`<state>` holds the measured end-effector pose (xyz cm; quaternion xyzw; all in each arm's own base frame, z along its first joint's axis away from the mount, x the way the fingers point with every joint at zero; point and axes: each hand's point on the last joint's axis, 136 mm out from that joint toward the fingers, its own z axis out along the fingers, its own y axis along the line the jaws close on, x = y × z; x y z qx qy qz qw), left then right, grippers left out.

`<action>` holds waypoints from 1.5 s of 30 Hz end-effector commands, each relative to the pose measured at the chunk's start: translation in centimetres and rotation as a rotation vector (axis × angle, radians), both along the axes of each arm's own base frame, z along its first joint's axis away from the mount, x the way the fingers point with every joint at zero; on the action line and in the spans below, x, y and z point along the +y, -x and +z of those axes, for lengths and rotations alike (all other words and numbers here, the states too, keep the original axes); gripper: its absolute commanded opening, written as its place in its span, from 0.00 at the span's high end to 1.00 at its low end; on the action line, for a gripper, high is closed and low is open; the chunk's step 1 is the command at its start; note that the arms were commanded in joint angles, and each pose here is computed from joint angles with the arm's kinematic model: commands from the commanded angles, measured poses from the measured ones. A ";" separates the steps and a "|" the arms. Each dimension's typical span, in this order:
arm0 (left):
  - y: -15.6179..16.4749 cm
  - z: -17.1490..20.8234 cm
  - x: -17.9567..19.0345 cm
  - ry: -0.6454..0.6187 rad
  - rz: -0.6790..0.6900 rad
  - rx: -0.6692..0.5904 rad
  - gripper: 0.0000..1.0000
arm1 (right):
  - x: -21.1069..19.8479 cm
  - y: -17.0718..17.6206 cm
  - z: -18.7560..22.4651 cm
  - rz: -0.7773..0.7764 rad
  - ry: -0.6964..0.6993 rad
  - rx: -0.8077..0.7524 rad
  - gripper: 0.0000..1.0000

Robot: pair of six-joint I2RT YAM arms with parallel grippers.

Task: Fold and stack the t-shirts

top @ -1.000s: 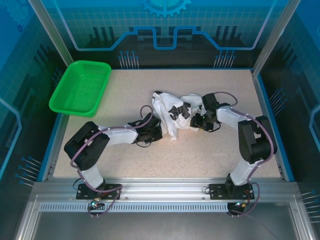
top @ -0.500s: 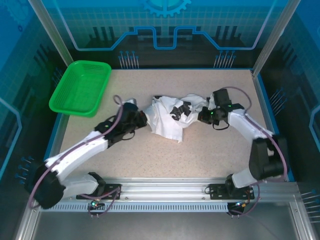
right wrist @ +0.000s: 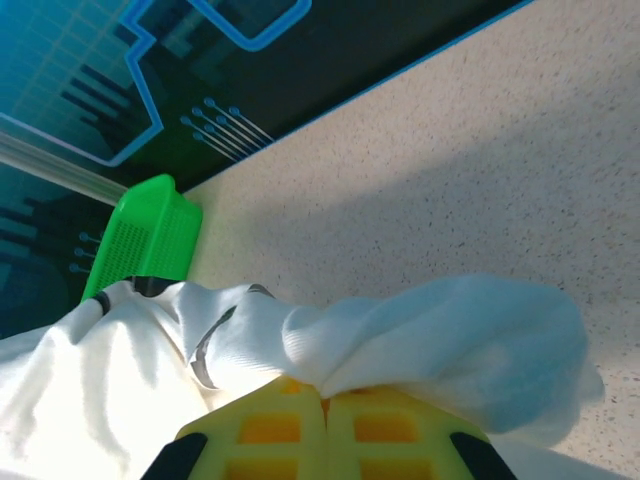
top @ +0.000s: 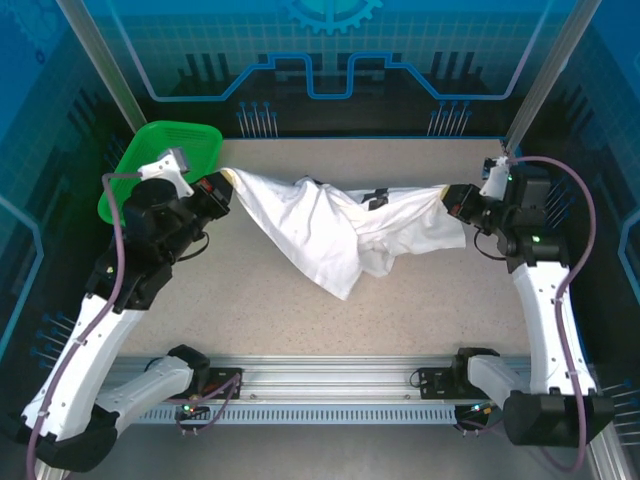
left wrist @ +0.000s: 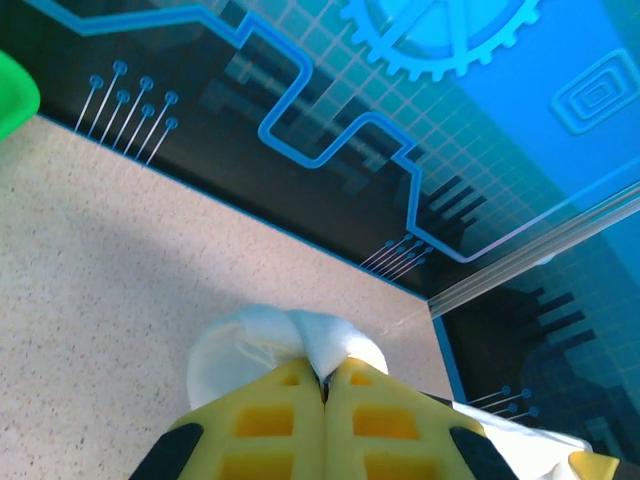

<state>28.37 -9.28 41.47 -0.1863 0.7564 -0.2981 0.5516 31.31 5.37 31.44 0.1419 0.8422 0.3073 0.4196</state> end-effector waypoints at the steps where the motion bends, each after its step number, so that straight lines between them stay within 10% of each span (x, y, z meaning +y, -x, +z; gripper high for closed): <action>1: 0.5 1.0 1.3 -0.045 0.039 -0.020 1.00 | -0.9 1.1 1.1 -0.049 -0.024 -0.006 1.00; 10: -2.2 4.6 2.3 0.003 0.091 -0.077 1.00 | -3.8 1.2 2.5 -0.194 -0.026 -0.044 0.99; 21: -15.6 6.1 0.1 0.238 -0.114 0.046 1.00 | -5.3 -7.3 6.7 -0.182 -0.078 -0.052 1.00; 29: -12.6 12.6 0.7 0.162 -0.182 -0.125 1.00 | -4.9 -4.2 11.2 -0.166 -0.014 -0.146 0.98; 34: -10.5 7.3 3.2 0.170 -0.126 -0.045 1.00 | -3.8 -0.5 7.2 -0.135 -0.007 -0.106 0.95; 41: -13.0 -9.5 9.3 0.336 0.071 0.352 1.00 | -2.5 0.4 -5.5 -0.067 -0.038 0.181 0.91; 45: -16.4 -15.5 9.0 0.349 0.082 0.518 0.76 | -2.0 -1.6 -10.7 -0.028 0.032 0.332 0.85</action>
